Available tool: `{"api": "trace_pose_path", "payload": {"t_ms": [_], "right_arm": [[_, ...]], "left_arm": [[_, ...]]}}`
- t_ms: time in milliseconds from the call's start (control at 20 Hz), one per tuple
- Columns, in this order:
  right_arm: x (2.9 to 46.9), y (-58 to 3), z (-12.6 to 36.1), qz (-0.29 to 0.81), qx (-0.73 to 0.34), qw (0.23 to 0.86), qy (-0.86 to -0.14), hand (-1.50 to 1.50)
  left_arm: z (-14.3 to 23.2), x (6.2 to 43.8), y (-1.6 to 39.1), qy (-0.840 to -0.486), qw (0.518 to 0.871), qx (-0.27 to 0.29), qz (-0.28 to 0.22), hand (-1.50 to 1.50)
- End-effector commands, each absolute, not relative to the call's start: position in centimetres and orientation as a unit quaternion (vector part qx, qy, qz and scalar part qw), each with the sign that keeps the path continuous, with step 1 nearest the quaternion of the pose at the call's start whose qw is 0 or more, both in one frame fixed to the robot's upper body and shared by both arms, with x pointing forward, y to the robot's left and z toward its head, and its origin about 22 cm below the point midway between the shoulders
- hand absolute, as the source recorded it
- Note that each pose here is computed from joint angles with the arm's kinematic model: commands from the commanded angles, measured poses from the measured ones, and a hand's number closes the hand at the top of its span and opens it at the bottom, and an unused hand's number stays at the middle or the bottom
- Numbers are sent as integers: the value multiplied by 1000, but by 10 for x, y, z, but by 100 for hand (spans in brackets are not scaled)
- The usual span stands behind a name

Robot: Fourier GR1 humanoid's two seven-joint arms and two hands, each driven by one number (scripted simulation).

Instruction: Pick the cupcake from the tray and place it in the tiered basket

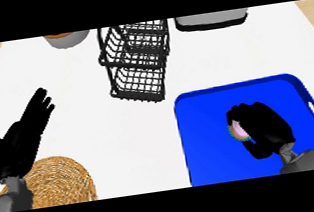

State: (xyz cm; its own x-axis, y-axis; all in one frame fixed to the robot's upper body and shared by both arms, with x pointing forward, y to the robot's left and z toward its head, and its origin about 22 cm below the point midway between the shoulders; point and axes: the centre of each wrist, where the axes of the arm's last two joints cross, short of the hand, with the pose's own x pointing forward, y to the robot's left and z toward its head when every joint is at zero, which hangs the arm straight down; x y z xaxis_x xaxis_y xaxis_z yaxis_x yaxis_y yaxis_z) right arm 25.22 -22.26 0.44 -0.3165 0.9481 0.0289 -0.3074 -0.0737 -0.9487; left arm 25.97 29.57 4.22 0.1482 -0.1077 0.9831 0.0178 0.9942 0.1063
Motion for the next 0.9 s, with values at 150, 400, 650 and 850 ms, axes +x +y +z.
{"api": "trace_pose_path", "payload": {"t_ms": [150,400,650,850], "right_arm": [[294,-321,13,558,-424,557,-446,150],[311,-338,18,469,-481,533,-514,150],[324,-299,70,317,-409,513,-685,150],[327,-301,117,290,-371,479,-741,150]], "left_arm": [[36,265,295,-650,758,30,-34,0],[40,262,284,-652,757,17,-44,0],[33,257,292,-653,755,36,-45,0],[30,255,307,-644,762,40,-44,0]]}}
